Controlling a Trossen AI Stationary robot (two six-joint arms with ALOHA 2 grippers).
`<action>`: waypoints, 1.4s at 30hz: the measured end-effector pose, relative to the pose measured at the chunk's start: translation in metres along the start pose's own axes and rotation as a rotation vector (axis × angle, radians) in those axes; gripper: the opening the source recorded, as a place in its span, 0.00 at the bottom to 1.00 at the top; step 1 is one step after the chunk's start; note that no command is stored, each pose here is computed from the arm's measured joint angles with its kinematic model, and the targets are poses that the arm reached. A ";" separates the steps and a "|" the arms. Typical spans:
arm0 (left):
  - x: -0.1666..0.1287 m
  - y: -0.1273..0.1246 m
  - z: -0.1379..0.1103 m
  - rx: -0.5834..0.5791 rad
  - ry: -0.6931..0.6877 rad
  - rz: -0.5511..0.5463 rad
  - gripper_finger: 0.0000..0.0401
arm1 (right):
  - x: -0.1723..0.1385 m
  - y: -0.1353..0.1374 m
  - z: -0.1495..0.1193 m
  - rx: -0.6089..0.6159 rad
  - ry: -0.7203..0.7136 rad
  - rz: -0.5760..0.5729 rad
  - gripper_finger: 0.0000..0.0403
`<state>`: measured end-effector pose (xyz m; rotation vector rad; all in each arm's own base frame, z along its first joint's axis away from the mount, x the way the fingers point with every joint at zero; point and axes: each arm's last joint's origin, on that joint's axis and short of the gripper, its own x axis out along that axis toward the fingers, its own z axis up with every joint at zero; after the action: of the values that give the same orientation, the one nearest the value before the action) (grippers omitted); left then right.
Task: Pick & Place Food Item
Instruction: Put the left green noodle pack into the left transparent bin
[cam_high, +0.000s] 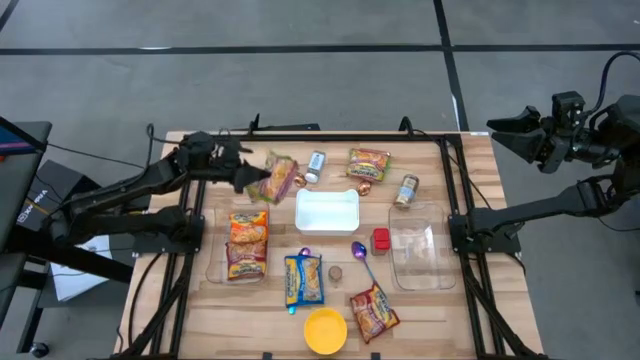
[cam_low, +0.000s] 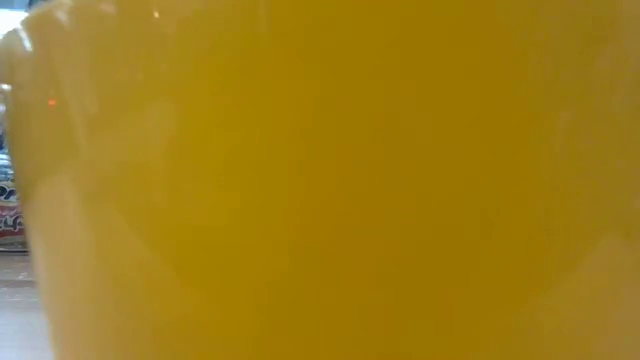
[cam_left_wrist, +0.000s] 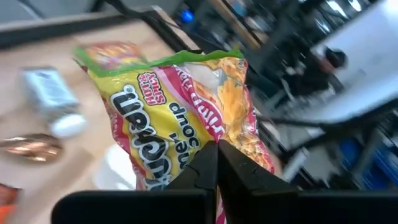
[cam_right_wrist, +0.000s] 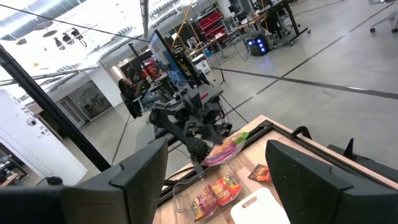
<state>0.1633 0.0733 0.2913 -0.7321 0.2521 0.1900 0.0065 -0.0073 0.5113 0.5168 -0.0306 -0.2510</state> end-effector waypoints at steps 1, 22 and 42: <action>0.001 -0.004 -0.002 0.009 0.018 -0.027 0.00 | 0.000 0.000 0.000 0.000 -0.001 0.001 0.66; -0.035 -0.074 -0.041 0.176 0.583 0.055 0.00 | 0.000 0.000 0.001 0.003 -0.007 0.004 0.66; 0.002 -0.053 -0.067 0.710 0.981 0.167 0.00 | 0.000 0.000 0.000 0.013 -0.005 0.002 0.66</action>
<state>0.1680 -0.0109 0.2767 -0.0383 1.2473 -0.1222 0.0065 -0.0074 0.5118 0.5293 -0.0378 -0.2502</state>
